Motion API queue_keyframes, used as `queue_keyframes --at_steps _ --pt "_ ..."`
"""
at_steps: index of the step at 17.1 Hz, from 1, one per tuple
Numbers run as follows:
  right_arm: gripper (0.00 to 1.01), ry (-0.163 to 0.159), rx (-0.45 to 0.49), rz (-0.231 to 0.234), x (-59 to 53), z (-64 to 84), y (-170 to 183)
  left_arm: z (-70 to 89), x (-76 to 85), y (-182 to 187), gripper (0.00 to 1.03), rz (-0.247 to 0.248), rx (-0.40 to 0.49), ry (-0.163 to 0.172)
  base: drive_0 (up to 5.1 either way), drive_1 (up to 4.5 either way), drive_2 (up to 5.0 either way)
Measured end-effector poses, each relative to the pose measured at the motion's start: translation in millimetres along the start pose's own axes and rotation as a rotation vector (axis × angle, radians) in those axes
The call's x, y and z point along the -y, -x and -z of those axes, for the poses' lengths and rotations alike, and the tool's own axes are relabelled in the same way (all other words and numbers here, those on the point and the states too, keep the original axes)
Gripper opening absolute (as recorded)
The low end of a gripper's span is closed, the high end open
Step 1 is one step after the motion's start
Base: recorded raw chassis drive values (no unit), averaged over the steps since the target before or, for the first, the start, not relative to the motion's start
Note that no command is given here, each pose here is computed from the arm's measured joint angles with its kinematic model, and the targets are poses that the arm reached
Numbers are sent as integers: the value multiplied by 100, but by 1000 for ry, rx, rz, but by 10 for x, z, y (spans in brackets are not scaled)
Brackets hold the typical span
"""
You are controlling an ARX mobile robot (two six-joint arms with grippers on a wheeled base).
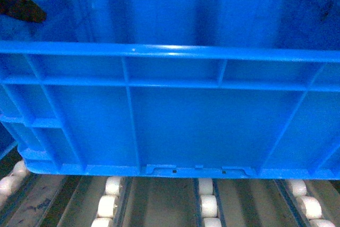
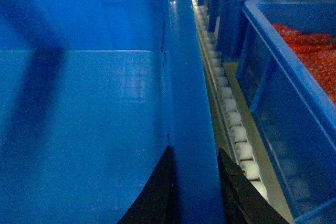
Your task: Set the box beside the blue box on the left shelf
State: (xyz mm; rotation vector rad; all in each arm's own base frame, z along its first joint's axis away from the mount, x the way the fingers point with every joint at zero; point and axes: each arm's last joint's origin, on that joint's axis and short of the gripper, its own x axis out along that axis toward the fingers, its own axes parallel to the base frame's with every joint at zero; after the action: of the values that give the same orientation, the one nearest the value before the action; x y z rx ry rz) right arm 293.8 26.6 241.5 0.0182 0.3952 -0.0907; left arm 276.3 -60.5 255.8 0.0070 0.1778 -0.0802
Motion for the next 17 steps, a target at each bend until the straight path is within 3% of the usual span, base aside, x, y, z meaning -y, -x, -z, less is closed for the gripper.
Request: queue_keyframes --at_steps 2,5,8,9,10,11,17 --pt "14 -8 -45 10 42 48 -72 55 55 -52 9 14 -61 0 0 0 0" --pt "14 1 -89 36 98 124 -154 250 191 -171 9 42 -153 34 0 0 0" --pt "14 11 -133 33 129 202 -228 332 289 -215 9 41 -192 22 0 0 0" --pt "14 3 -163 29 136 253 -265 339 296 -245 9 33 -206 14 0 0 0" --pt "14 -27 -228 2 73 413 -346 398 246 -281 9 3 -247 -12 0 0 0" --pt "14 -35 -241 0 42 452 -363 447 201 -315 9 8 -267 0 0 0 0" --pt "13 -12 -244 31 57 475 -389 547 272 -325 8 39 -256 41 0 0 0"
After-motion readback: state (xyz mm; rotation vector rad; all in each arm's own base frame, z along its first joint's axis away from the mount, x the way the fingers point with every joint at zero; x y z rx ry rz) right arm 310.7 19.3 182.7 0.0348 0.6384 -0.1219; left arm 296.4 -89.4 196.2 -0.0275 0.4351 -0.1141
